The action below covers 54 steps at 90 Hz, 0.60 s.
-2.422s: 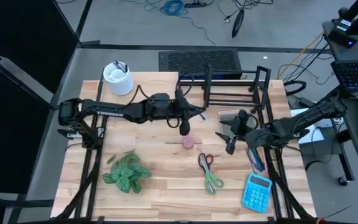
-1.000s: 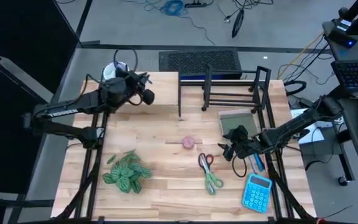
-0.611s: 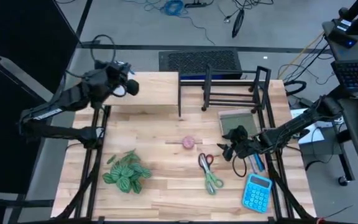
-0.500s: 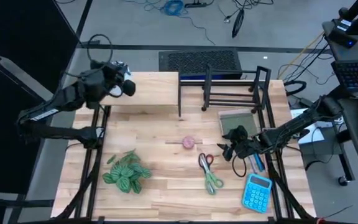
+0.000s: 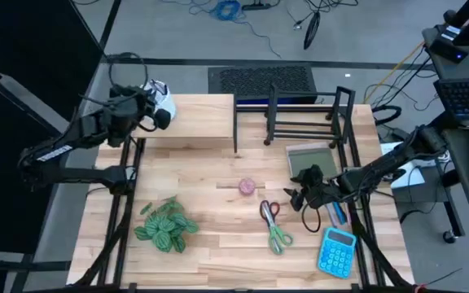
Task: Stock shelves
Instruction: Put the blue pen into the white pen holder
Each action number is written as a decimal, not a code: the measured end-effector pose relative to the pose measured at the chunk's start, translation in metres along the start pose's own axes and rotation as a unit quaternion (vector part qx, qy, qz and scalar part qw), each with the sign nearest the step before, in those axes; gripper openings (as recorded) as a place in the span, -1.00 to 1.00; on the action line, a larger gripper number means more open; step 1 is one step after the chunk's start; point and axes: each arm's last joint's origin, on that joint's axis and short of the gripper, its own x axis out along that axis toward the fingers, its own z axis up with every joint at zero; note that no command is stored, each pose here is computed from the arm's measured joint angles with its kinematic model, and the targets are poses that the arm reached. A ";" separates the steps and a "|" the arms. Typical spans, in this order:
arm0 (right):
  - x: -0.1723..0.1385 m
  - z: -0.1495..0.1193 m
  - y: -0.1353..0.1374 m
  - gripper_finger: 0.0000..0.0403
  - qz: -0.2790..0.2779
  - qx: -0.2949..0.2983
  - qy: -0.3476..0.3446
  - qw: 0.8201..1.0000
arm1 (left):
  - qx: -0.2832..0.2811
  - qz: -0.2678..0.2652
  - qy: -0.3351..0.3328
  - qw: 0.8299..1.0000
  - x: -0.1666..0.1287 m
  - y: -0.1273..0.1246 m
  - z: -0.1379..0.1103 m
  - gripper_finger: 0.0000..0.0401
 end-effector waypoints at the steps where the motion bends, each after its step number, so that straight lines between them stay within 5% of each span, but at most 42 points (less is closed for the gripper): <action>1: 0.000 0.000 0.000 0.17 0.001 0.001 -0.001 1.000 | -0.002 0.001 0.000 1.000 0.001 0.000 -0.001 -0.91; 35: 0.006 -0.002 0.005 0.17 0.010 0.006 -0.003 1.000 | -0.024 -0.011 0.029 0.999 0.014 -0.006 -0.023 -0.91; 54: 0.006 -0.003 0.006 0.17 0.020 0.006 0.010 1.000 | -0.019 -0.009 0.034 0.999 0.017 -0.008 -0.027 -0.64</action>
